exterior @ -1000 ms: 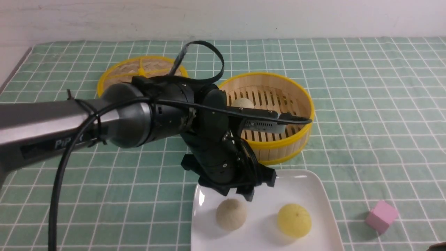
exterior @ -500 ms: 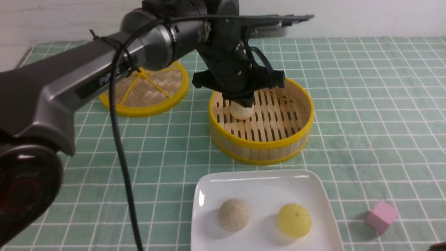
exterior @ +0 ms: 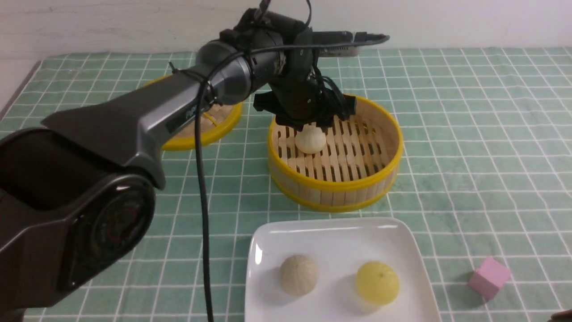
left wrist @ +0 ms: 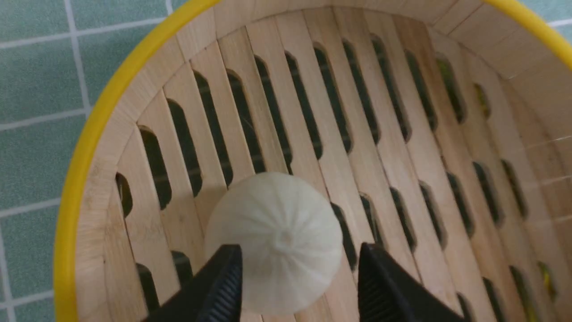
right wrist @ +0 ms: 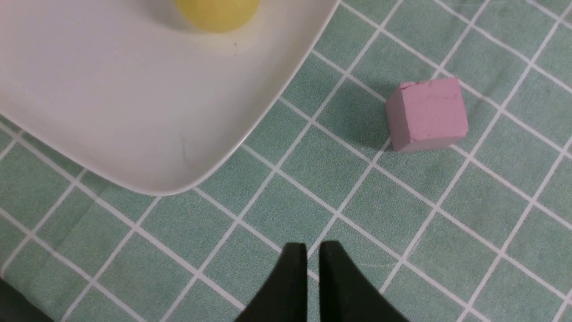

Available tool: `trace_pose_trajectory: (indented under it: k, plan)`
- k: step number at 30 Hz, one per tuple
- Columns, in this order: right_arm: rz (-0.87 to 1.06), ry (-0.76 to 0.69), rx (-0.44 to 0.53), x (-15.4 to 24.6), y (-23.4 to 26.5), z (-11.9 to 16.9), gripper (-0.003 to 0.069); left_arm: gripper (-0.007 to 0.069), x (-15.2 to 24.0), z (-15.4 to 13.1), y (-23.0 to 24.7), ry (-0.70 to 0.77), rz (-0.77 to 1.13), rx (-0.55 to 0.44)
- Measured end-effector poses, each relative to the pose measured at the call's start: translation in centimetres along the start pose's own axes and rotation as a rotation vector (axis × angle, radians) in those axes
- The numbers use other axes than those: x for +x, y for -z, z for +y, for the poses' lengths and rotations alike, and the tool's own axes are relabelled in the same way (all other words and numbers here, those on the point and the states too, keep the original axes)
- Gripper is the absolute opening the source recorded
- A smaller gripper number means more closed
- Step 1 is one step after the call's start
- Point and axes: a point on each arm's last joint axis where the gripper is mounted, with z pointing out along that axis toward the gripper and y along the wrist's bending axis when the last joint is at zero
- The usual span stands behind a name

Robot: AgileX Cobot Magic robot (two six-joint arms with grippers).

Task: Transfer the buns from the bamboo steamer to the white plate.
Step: 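Reach into the bamboo steamer and grasp a bun with the left gripper, then carry the bun from the bamboo steamer to the plate with the left gripper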

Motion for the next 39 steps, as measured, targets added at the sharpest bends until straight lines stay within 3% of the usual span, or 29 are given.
trace_pose_trajectory:
  k: [2, 5, 6, 9, 13, 16, 17, 18, 21, 25, 28, 33, 35, 36, 39]
  plan:
    - [0.0, 0.0, 0.0, 0.0, 0.0, 0.0, 0.0073, 0.0375, 0.4, 0.1, -1.2, -0.006, 0.012, -0.009]
    - [0.0, 0.0, 0.0, 0.0, 0.0, 0.0, 0.0076, 0.0299, 1.0, 0.3, -2.4, -0.008, 0.034, -0.018]
    - [0.0, 0.0, 0.0, 0.0, 0.0, 0.0, 0.0078, 0.0195, 1.0, 0.2, -2.5, 0.0, 0.039, -0.013]
    - [0.0, 0.0, 0.0, 0.0, 0.0, 0.0, 0.0081, 0.0058, 0.5, 0.1, -1.1, 0.009, 0.05, -0.009]
    - [0.0, 0.0, 0.0, 0.0, 0.0, 0.0, 0.0086, 0.0029, -0.1, 0.0, 1.9, 0.011, 0.089, -0.019]
    - [0.0, 0.0, 0.0, 0.0, 0.0, 0.0, 0.009, 0.003, -2.1, -0.2, 9.3, -0.015, 0.011, -0.018]
    - [0.0, 0.0, 0.0, 0.0, 0.0, 0.0, 0.0091, 0.003, -2.1, -0.2, 9.8, -0.018, 0.011, -0.022]
    - [0.0, 0.0, 0.0, 0.0, 0.0, 0.0, 0.0093, 0.003, -2.7, 0.1, 15.2, -0.033, -0.033, -0.03]
    - [0.0, 0.0, 0.0, 0.0, 0.0, 0.0, 0.0098, 0.003, -2.4, 0.5, 21.9, -0.067, -0.088, -0.022]
    - [0.0, 0.0, 0.0, 0.0, 0.0, 0.0, 0.0104, 0.003, -0.1, 1.0, 26.9, -0.074, -0.104, 0.026]
    - [0.001, 0.0, 0.0, 0.0, 0.0, 0.0, 0.0106, 0.0031, 2.8, 1.3, 27.2, -0.059, -0.015, 0.07]
    - [0.001, 0.0, 0.0, 0.0, 0.0, 0.0, 0.0107, 0.0031, 11.7, 2.1, 22.5, 0.013, 0.313, 0.14]
    - [0.001, 0.0, 0.0, 0.0, 0.0, 0.0, 0.0108, 0.0031, 13.2, 1.8, 21.4, 0.029, 0.34, 0.166]
    - [0.0, 0.0, 0.0, 0.0, 0.0, 0.0, 0.0111, 0.0031, 16.5, 0.9, 19.0, 0.028, 0.394, 0.194]
    - [-0.001, 0.0, 0.0, 0.0, 0.0, 0.0, 0.0113, 0.0031, 18.9, -0.2, 17.3, 0.018, 0.393, 0.221]
